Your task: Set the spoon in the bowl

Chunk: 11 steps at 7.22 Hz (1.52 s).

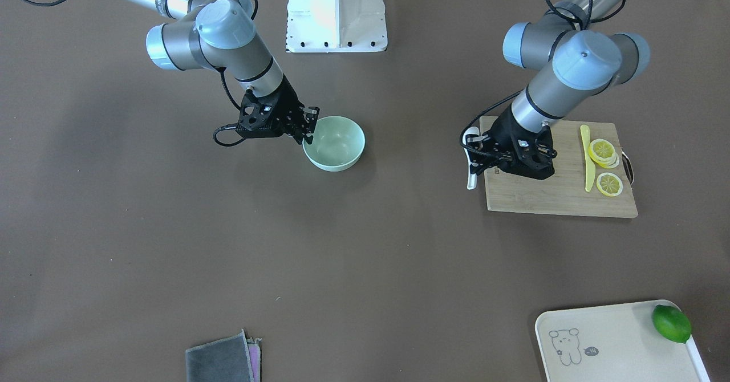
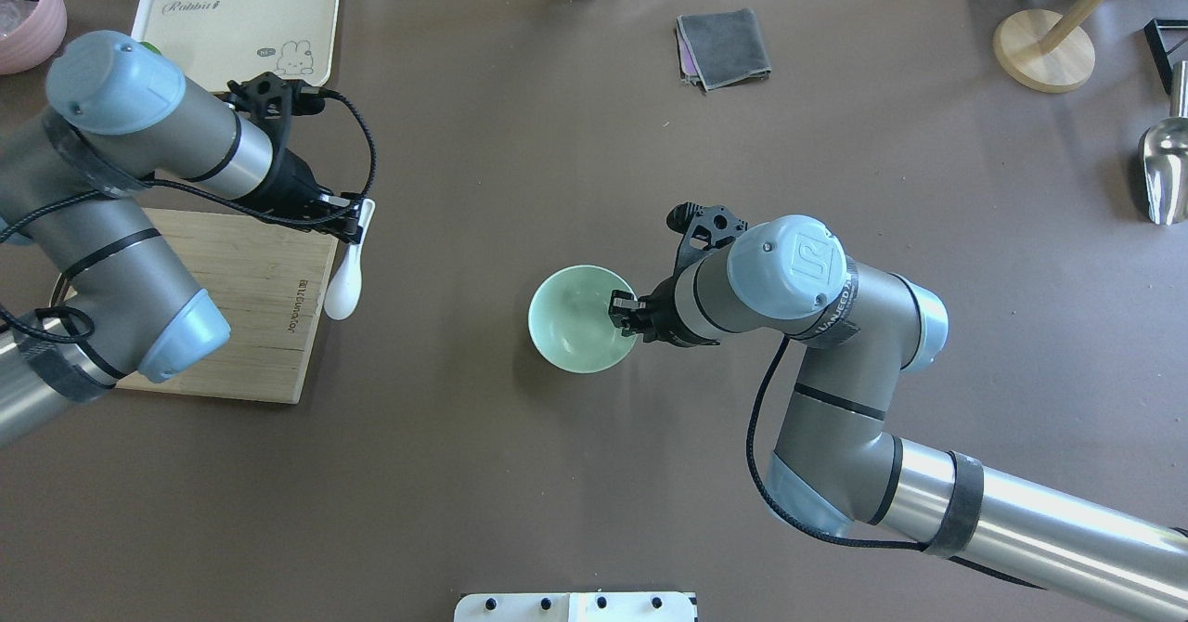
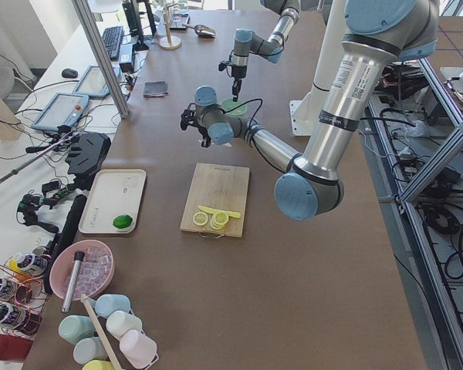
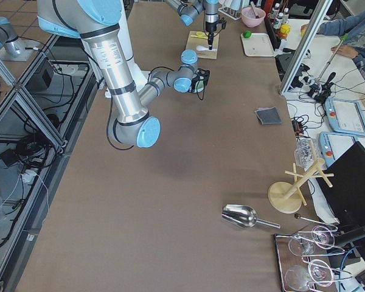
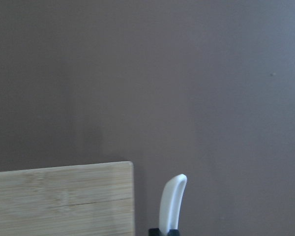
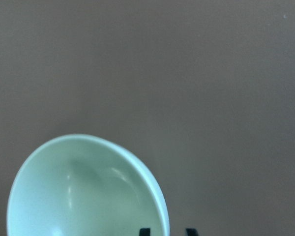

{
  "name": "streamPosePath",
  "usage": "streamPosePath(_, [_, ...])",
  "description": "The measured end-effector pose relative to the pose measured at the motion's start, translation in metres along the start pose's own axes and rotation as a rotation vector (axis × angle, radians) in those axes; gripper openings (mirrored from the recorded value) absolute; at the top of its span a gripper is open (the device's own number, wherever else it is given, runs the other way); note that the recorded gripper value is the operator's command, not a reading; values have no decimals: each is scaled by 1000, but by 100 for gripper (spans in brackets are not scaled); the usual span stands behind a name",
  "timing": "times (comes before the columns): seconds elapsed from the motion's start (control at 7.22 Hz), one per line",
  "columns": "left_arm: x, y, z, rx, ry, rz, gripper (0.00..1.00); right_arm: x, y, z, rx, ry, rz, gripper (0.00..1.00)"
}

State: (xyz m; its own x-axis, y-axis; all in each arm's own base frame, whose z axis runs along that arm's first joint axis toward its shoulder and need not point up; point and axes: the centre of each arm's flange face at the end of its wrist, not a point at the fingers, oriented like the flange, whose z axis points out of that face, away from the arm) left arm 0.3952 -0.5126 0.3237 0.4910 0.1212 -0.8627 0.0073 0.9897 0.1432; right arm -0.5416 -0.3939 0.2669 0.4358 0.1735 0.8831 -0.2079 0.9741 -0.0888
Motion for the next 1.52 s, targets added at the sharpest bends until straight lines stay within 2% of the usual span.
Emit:
streamPosePath(0.14, [45,3,3,-9,45,-31,0,4,-5,-9,8,-8,4,100])
streamPosePath(0.42, [137,21,10,-15,121,-82,0,56,-64,-71,-19,-22,-4,100])
streamPosePath(0.55, [170,32,17,-6,139,-83,13,93,-95,-107,-34,-23,-33,100])
streamPosePath(0.69, [192,37,25,-1,144,-83,97,129,-119,-133,-41,-16,-57,100])
streamPosePath(0.97, [226,36,45,49,130,-110,98,196,-147,-161,-44,20,-92,100])
streamPosePath(1.25, [227,27,42,90,120,-112,98,229,-163,-185,-42,22,-81,100])
streamPosePath(1.52, [151,-12,14,75,83,-41,98,259,-178,-205,-21,32,-92,100])
